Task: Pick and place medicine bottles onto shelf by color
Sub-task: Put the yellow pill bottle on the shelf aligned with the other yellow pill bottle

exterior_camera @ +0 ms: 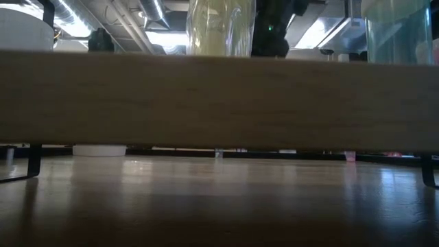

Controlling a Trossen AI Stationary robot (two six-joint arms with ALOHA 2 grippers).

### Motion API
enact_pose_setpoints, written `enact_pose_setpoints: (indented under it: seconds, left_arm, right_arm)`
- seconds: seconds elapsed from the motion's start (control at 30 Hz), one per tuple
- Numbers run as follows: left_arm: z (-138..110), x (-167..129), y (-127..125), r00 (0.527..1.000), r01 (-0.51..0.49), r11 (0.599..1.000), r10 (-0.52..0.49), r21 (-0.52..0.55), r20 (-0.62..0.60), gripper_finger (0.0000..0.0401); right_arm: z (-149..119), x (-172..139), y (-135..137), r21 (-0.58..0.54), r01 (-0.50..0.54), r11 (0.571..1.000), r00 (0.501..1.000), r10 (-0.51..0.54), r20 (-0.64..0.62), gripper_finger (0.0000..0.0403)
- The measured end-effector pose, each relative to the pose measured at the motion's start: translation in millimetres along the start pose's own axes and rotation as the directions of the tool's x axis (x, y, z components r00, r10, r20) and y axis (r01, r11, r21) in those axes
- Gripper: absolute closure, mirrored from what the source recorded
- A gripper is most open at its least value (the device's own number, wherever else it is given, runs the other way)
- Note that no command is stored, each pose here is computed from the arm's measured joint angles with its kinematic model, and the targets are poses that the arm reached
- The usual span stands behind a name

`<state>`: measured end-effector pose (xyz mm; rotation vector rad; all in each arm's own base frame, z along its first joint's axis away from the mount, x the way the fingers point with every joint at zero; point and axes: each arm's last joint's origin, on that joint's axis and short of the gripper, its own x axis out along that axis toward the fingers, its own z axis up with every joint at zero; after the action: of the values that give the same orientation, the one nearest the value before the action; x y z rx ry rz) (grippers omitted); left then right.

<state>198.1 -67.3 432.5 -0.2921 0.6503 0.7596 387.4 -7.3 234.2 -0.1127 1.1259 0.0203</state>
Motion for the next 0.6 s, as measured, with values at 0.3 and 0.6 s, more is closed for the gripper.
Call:
enact_pose_setpoints:
  seconds: [0.3,0.6]
  left_arm:
    - [0,0,0,1.0,0.0,1.0,0.0,-0.001,0.0,0.0215]
    - [0,0,0,1.0,0.0,1.0,0.0,-0.003,0.0,0.0215]
  right_arm:
    - [-7,25,2,-0.002,-0.004,1.0,1.0,0.004,-0.028,0.0276]
    - [-8,34,2,-0.03,-0.006,1.0,0.999,0.005,-0.037,0.0276]
